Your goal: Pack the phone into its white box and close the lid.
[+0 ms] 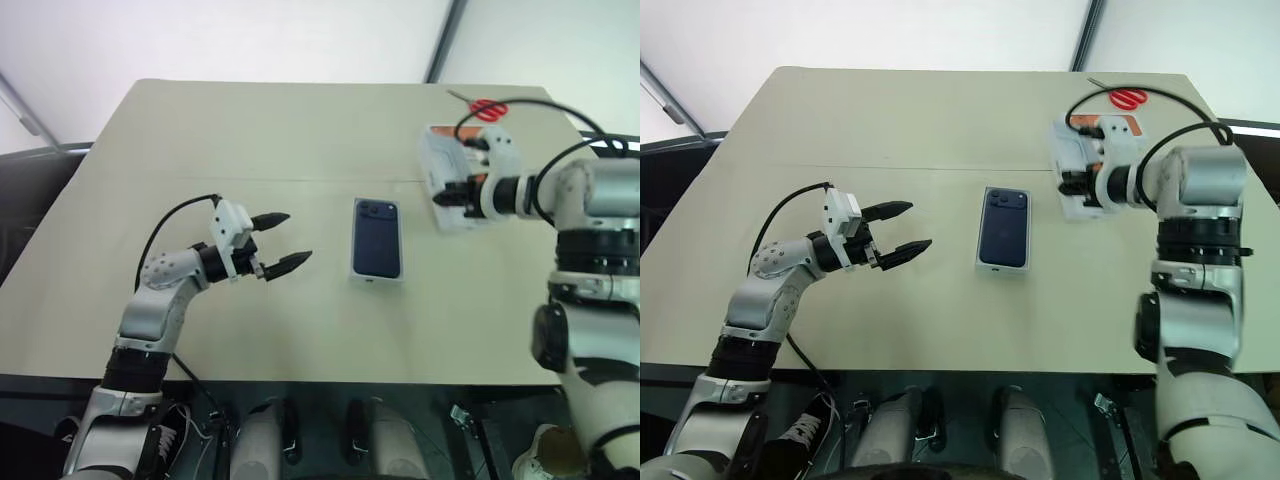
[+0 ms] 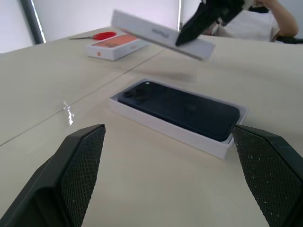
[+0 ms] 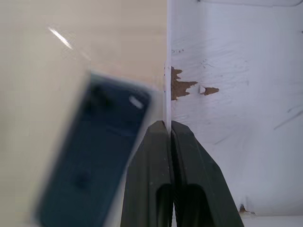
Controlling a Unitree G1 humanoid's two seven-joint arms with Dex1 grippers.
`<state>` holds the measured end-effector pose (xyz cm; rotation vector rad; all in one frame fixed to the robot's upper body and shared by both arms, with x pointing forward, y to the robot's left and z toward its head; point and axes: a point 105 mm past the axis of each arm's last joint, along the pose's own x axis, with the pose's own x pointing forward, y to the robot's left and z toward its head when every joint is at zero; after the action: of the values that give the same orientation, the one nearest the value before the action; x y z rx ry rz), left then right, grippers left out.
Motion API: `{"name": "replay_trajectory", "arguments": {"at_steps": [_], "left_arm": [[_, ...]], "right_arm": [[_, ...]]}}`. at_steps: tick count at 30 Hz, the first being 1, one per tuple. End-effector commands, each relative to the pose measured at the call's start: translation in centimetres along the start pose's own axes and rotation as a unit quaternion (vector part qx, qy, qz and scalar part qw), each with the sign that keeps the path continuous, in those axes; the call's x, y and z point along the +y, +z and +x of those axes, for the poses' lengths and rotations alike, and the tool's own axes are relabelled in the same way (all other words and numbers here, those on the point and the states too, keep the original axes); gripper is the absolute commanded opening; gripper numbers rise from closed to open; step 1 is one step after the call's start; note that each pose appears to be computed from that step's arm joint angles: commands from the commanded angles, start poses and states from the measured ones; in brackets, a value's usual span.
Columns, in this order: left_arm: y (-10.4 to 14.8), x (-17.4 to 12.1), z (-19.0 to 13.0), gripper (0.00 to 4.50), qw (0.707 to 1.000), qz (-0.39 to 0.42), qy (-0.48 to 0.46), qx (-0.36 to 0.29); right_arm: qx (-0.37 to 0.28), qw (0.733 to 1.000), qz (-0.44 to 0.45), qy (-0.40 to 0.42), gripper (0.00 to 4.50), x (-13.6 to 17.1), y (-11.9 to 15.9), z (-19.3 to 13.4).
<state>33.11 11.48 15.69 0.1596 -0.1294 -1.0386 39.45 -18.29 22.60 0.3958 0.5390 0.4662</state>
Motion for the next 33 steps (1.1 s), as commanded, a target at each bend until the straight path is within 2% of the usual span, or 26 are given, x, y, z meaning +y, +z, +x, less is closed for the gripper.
{"name": "replay_trajectory", "arguments": {"at_steps": [1, 5, 8, 13, 16, 19, 26, 29, 32, 33], "left_arm": [[1.3, 0.8, 0.0, 4.5, 1.0, 0.019, 0.016, -0.015], [1.5, 1.1, 0.2, 4.5, 0.999, 0.007, 0.027, -0.023], [1.7, 1.2, 0.5, 4.5, 0.999, -0.01, 0.036, -0.034], [1.8, 1.5, 0.7, 4.5, 0.998, -0.009, 0.057, -0.033], [1.6, 1.8, 0.7, 4.5, 0.997, -0.035, 0.062, -0.031], [0.5, 1.8, 1.2, 3.75, 0.994, -0.085, 0.061, -0.015], [-1.2, 0.3, 5.2, 0.15, 0.993, -0.107, 0.052, -0.014], [-1.1, -0.6, 7.6, 0.06, 0.995, -0.087, 0.051, -0.021], [-0.9, -1.3, 8.9, 0.0, 0.994, -0.099, 0.038, -0.031], [-0.8, -1.5, 9.1, 0.0, 0.994, -0.101, 0.036, -0.032]], "right_arm": [[-0.05, 0.987, 0.093, 0.124, 0.03, 3.6, 1.8, -0.6], [-0.064, 0.952, 0.133, 0.27, 0.03, 8.4, 0.0, 0.7], [-0.046, 0.93, 0.162, 0.328, 0.03, 10.4, -3.2, 1.5], [-0.008, 0.922, 0.232, 0.309, 0.03, 10.7, -8.1, 3.2], [0.01, 0.918, 0.259, 0.299, 0.03, 10.3, -9.6, 3.5], [0.014, 0.914, 0.275, 0.299, 0.0, 10.4, -9.6, 3.7], [0.022, 0.914, 0.3, 0.273, 0.0, 9.6, -10.7, 3.6], [0.011, 0.911, 0.315, 0.267, 0.0, 9.4, -10.2, 3.3], [-0.002, 0.911, 0.321, 0.259, 0.91, 8.9, -9.7, 2.7], [-0.008, 0.911, 0.325, 0.254, 1.35, 8.6, -9.5, 2.5]]}}
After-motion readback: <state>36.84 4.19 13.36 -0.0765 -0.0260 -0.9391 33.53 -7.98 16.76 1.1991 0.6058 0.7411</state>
